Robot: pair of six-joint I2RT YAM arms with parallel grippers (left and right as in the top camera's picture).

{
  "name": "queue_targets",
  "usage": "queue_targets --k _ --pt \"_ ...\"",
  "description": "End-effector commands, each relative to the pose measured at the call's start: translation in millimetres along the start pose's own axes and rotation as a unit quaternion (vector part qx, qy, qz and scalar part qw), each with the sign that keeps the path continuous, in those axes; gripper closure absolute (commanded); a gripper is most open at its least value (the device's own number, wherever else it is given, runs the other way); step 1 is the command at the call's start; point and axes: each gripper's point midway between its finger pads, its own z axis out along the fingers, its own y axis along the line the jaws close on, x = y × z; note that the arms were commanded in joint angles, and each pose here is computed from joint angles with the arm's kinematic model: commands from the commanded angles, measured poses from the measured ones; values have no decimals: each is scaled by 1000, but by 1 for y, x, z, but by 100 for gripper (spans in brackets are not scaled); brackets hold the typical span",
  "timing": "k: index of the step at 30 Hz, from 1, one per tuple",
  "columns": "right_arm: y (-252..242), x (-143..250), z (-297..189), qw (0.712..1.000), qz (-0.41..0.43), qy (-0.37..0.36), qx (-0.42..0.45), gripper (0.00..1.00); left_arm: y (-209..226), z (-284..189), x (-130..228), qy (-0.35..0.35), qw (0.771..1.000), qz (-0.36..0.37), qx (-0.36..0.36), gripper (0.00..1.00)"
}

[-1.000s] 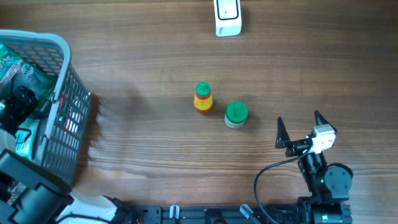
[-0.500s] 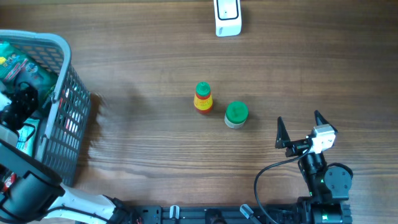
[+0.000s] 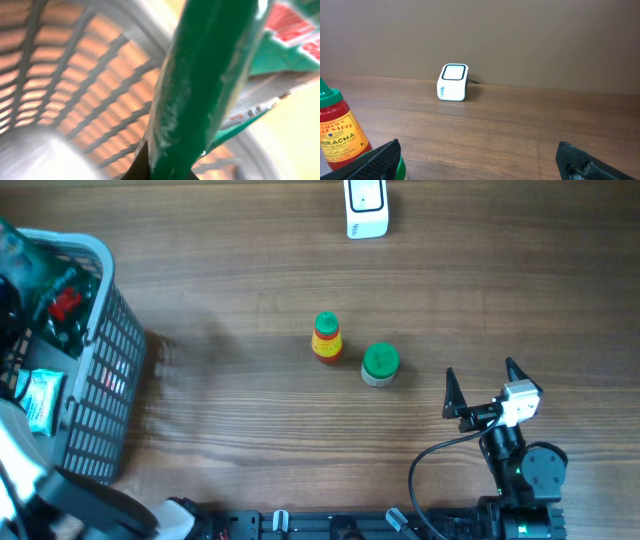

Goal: Scan the item barcode
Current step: 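Reach the left gripper into the basket and grasp the green snack bag, then carry the green snack bag right and lay it on the table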

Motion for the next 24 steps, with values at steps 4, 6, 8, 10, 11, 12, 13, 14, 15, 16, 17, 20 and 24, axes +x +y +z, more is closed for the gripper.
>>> queue_targets --k 4,6,8,10,11,12,13,14,15,16,17,20,24 --pt "-2 -1 0 1000 -6 -1 6 0 -114 -66 -24 -51 991 57 106 96" --pt "-2 0 0 1000 -6 -1 6 0 -135 -82 -27 -67 988 74 116 96" --pt "-2 0 0 1000 -6 -1 6 0 -160 -99 -28 -82 984 83 132 96" --pt "-2 -1 0 1000 -6 -1 6 0 -191 -114 -20 -89 978 106 158 96" --pt "-2 0 0 1000 -6 -1 6 0 -203 -118 -16 -86 976 109 170 96" --pt "-2 -1 0 1000 -6 -1 6 0 -213 -119 -10 -77 973 110 186 96" --pt "-2 -1 0 1000 -6 -1 6 0 -220 -118 -5 -67 972 106 199 96" --pt "-2 -1 0 1000 -6 -1 6 0 -226 -116 0 -58 971 101 209 96" --pt "-2 -1 0 1000 -6 -1 6 0 -236 -113 8 -43 969 97 225 96" --pt "-2 -1 0 1000 -6 -1 6 0 -245 -111 16 -31 965 100 239 96" --pt "-2 -1 0 1000 -6 -1 6 0 -261 -109 29 -12 959 105 264 96" --pt "-2 -1 0 1000 -6 -1 6 0 -297 -108 60 32 939 116 321 96" --pt "-2 0 0 1000 -6 -1 6 0 -344 -113 108 90 910 120 386 96"
